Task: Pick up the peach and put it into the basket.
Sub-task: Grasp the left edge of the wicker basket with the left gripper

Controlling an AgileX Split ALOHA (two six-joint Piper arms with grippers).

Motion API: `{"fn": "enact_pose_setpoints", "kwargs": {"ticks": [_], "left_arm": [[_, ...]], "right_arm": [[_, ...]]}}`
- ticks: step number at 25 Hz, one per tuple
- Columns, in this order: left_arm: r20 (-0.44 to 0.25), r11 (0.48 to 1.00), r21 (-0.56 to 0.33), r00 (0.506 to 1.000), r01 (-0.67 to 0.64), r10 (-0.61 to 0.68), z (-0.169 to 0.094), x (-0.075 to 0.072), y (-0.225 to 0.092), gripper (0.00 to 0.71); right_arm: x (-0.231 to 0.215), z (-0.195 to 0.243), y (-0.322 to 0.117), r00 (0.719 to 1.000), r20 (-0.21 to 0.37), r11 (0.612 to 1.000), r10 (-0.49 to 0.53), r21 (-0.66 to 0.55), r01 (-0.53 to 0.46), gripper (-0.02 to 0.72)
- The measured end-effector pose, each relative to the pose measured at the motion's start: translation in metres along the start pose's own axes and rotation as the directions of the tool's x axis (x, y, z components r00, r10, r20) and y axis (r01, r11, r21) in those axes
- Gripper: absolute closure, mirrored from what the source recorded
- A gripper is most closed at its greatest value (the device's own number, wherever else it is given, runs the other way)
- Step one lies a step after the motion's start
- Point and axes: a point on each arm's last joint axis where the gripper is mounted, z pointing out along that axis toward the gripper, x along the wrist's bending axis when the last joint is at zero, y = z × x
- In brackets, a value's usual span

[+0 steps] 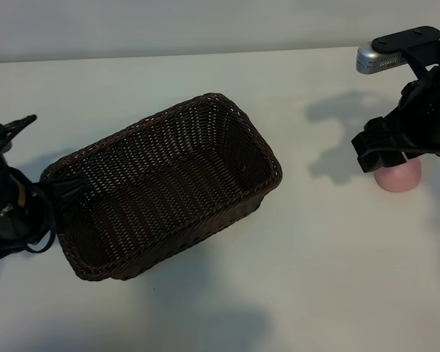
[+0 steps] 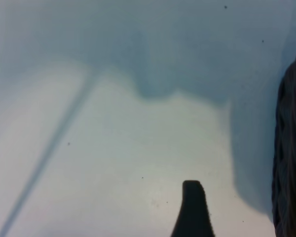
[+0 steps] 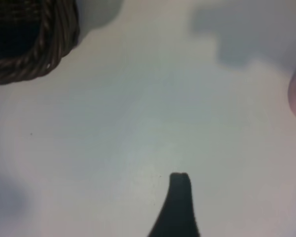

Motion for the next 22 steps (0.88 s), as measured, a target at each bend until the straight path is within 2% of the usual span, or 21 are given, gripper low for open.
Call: {"fn": "enact_pose_setpoints", "kwargs": {"ticks": [8, 11, 16, 22], "left_arm": [[0.013, 1.0, 0.016, 1.0, -0.019, 0.018, 0.024, -0.014, 0.003, 0.158], [0.038, 1.0, 0.009, 0.999, -0.022, 0.021, 0.028, -0.018, 0.004, 0.158], [0.072, 1.0, -0.005, 0.997, 0.004, -0.003, 0.033, -0.02, 0.011, 0.158], [0.069, 1.0, 0.004, 0.997, -0.018, 0.018, 0.047, -0.021, 0.016, 0.158]], "right_arm": [[0.0, 0.0, 0.0, 1.0, 0.0, 1.0, 0.0, 0.0, 0.0, 0.108], [0.0, 0.0, 0.0, 1.0, 0.0, 1.0, 0.0, 0.0, 0.0, 0.108], [0.0, 0.0, 0.0, 1.0, 0.0, 1.0, 0.0, 0.003, 0.0, 0.108], [0.0, 0.0, 0.0, 1.0, -0.001, 1.0, 0.0, 0.005, 0.0, 0.108]]}}
